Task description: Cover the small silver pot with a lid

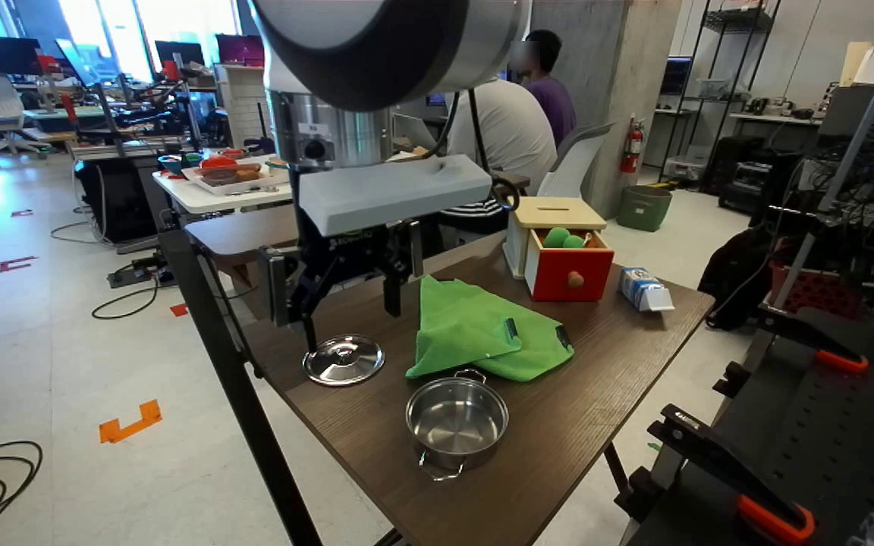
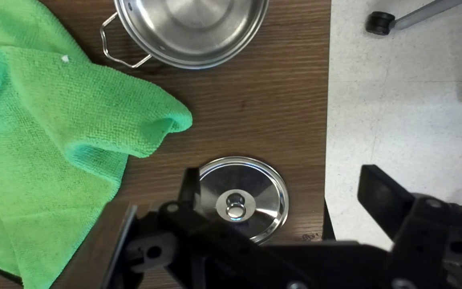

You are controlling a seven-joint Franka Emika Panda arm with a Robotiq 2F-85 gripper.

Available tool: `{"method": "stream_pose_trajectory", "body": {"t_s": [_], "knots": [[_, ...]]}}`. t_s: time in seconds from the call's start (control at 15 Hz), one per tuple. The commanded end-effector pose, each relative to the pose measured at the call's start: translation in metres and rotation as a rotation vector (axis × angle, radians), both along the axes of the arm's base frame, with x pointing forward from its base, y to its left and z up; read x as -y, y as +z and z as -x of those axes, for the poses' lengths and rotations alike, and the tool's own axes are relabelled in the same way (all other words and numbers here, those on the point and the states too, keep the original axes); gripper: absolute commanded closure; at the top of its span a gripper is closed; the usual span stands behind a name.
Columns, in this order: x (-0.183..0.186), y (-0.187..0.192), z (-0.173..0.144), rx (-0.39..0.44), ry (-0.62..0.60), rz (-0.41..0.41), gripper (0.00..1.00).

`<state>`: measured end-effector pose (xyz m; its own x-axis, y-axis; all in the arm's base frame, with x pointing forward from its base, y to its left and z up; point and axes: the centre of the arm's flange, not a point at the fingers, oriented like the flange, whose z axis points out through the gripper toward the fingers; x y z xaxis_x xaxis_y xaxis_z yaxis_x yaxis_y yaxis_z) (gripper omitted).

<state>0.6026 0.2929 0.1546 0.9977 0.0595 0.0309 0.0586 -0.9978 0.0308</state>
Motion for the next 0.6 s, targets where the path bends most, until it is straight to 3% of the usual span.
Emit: {"method": "stream_pose_trajectory", "body": {"t_s": [0.0,0.53], "knots": [[-0.015,-0.018,-0.038,-0.021,-0.030,0.038,0.00],[-0.016,-0.052,-0.067,-0.037,-0.032,0.057,0.00]]}}
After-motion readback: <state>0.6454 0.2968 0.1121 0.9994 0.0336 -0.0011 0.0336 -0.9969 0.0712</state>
